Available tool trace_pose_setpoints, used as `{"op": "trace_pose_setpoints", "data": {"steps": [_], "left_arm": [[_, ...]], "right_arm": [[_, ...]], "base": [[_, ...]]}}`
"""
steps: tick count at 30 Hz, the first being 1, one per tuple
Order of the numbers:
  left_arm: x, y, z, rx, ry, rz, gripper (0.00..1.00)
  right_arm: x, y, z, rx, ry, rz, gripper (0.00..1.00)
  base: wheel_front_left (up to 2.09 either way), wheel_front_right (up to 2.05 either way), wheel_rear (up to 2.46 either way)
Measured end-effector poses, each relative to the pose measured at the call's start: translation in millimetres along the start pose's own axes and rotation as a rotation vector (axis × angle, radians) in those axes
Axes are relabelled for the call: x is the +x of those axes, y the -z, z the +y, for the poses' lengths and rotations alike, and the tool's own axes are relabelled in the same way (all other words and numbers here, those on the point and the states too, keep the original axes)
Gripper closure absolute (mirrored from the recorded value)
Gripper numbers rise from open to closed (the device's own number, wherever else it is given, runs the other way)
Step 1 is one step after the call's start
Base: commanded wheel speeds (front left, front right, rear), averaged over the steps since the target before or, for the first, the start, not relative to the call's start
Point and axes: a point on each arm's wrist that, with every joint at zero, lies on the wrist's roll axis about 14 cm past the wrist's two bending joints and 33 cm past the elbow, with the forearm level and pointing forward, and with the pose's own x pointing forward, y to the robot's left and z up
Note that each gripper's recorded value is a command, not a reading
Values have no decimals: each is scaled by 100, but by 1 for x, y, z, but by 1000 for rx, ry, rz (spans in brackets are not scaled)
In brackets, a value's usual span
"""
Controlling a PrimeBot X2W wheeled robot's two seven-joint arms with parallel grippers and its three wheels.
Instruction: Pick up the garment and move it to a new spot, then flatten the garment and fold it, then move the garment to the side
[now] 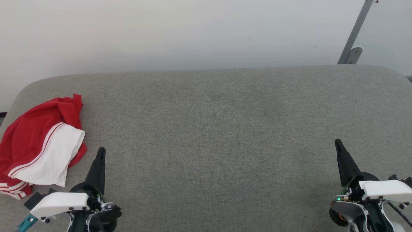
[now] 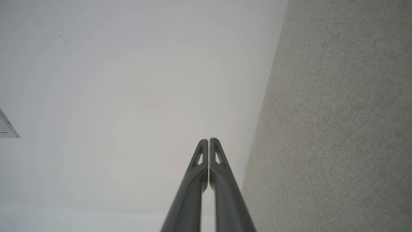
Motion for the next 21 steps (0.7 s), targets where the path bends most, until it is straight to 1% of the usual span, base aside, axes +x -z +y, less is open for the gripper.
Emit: {"op": "trace_pose_setpoints", "data": {"steps": [21], "left_arm": [[0,0,0,0,0,0,100]], "right_arm": [[0,0,0,0,0,0,100]], "base": [[0,0,0]]}}
